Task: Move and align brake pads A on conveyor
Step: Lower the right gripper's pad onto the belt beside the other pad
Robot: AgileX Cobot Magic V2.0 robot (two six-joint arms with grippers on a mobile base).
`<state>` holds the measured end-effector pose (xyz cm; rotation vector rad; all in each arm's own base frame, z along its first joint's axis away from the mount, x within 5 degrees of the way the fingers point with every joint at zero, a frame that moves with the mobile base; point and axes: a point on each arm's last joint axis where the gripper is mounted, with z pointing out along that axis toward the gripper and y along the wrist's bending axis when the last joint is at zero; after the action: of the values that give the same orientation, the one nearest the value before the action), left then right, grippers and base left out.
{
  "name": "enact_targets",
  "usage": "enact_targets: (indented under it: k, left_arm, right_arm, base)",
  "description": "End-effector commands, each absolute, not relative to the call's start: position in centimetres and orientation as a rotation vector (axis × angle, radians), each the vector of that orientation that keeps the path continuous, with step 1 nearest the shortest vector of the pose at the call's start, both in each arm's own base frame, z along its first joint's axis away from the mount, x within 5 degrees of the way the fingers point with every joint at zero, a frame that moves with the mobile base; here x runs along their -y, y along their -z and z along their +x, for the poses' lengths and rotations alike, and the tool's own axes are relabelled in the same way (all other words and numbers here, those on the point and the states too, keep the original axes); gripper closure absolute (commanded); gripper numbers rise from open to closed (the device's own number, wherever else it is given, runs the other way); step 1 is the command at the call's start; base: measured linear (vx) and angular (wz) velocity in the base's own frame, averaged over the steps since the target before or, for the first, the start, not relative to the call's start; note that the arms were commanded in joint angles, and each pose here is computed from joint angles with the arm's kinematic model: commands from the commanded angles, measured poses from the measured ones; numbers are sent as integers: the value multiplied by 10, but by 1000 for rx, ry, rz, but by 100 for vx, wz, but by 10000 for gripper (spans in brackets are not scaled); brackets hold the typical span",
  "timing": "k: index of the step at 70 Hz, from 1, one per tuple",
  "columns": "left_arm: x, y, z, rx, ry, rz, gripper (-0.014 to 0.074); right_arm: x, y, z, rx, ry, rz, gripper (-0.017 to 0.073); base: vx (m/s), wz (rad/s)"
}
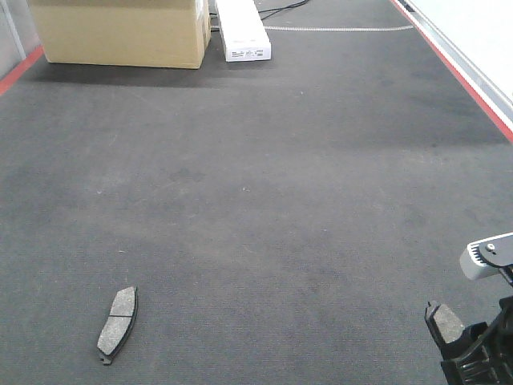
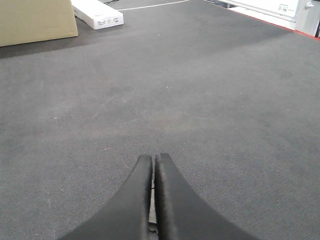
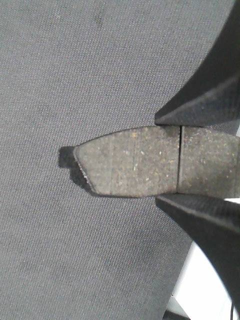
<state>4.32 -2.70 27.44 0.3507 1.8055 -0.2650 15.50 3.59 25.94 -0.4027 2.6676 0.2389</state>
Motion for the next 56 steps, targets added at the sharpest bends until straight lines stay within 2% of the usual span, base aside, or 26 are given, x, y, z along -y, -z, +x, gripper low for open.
enact_targets:
  k: [1, 56]
  left_arm:
    - [26, -286, 45, -1739, 272, 321, 600]
    - [27, -286, 45, -1744, 273, 324, 600]
  right_arm:
    - [-37, -271, 159, -2588, -244, -391, 559]
    - [-37, -272, 159, -2584, -244, -389, 559]
  base:
    - [0, 0]
    - [0, 0]
